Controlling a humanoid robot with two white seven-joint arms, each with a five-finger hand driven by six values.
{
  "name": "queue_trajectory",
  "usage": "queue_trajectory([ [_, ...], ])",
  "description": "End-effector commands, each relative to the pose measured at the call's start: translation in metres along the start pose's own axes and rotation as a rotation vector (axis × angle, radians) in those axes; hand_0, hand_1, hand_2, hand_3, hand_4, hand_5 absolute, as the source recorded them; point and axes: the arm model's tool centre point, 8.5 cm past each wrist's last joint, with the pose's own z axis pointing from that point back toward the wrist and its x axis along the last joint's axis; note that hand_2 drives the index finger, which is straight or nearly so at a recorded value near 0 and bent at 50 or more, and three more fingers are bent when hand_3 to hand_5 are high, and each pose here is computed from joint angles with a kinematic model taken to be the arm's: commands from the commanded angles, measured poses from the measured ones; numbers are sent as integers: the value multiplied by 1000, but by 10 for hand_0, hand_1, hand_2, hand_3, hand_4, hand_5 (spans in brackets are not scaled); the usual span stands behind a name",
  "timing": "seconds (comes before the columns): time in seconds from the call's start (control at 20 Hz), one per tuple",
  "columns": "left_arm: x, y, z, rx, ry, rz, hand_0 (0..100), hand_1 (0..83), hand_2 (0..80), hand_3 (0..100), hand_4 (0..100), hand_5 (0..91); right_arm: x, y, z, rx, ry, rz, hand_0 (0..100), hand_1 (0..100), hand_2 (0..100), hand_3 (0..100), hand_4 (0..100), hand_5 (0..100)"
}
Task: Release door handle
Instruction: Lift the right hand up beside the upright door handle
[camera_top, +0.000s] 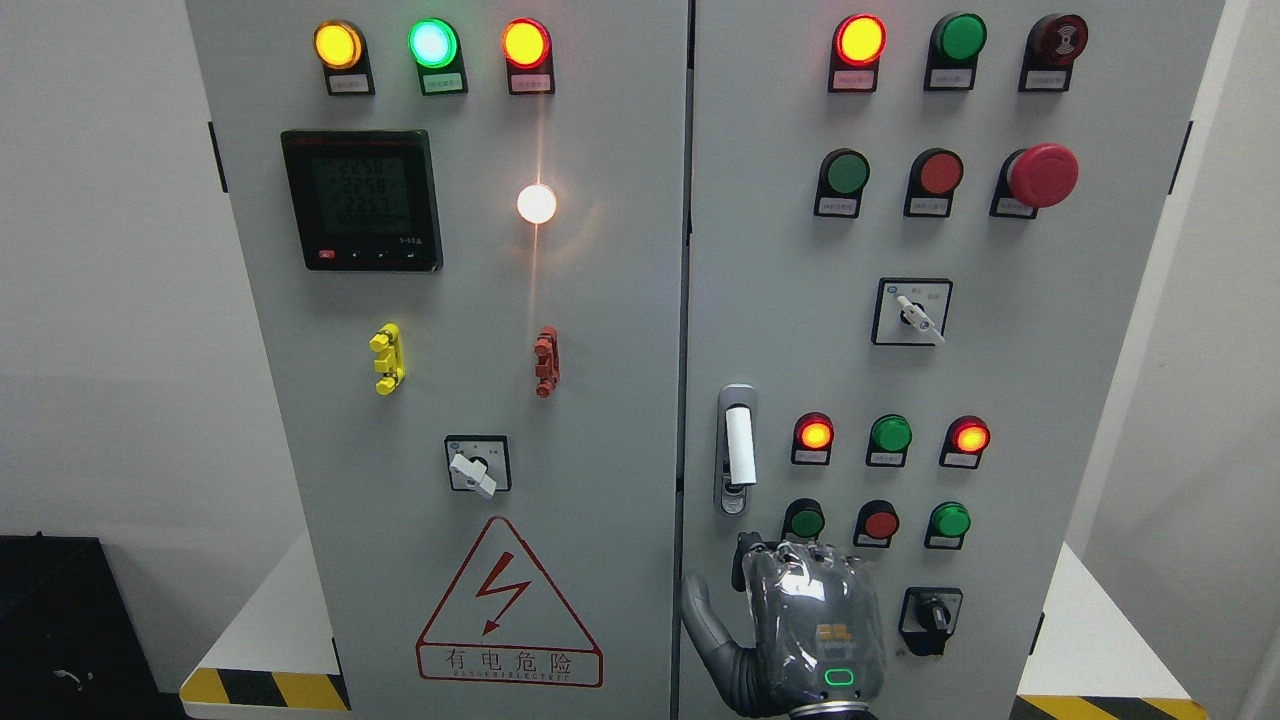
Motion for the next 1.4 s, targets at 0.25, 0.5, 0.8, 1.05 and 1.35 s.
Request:
queue_trajectory([
  [0.25, -11, 0, 1, 0, 16, 1, 120, 556, 0, 0, 0, 0, -6, -16, -15, -52, 10, 6, 407, 174, 896, 1000, 1000, 1000],
  [0.5, -11, 0, 1, 0, 16, 1, 120, 556, 0, 0, 0, 0, -11, -20, -23, -69, 21, 16, 341, 199, 948, 1000, 1000, 1000],
  [0.8, -11, 0, 1, 0, 16, 1, 120, 556, 0, 0, 0, 0, -12, -24, -31, -87, 21, 22, 294, 213, 981, 1000, 1000, 1000],
  [1.05, -11, 0, 1, 0, 16, 2, 120, 556, 0, 0, 0, 0, -17, -28, -45, -106, 34, 37, 292, 194, 991, 1000, 1000, 1000],
  [1.35, -11, 0, 1, 0, 16, 1, 120, 556, 0, 0, 0, 0, -16, -29, -54, -111, 27, 47, 289, 145, 1000, 1000, 1000, 1000],
])
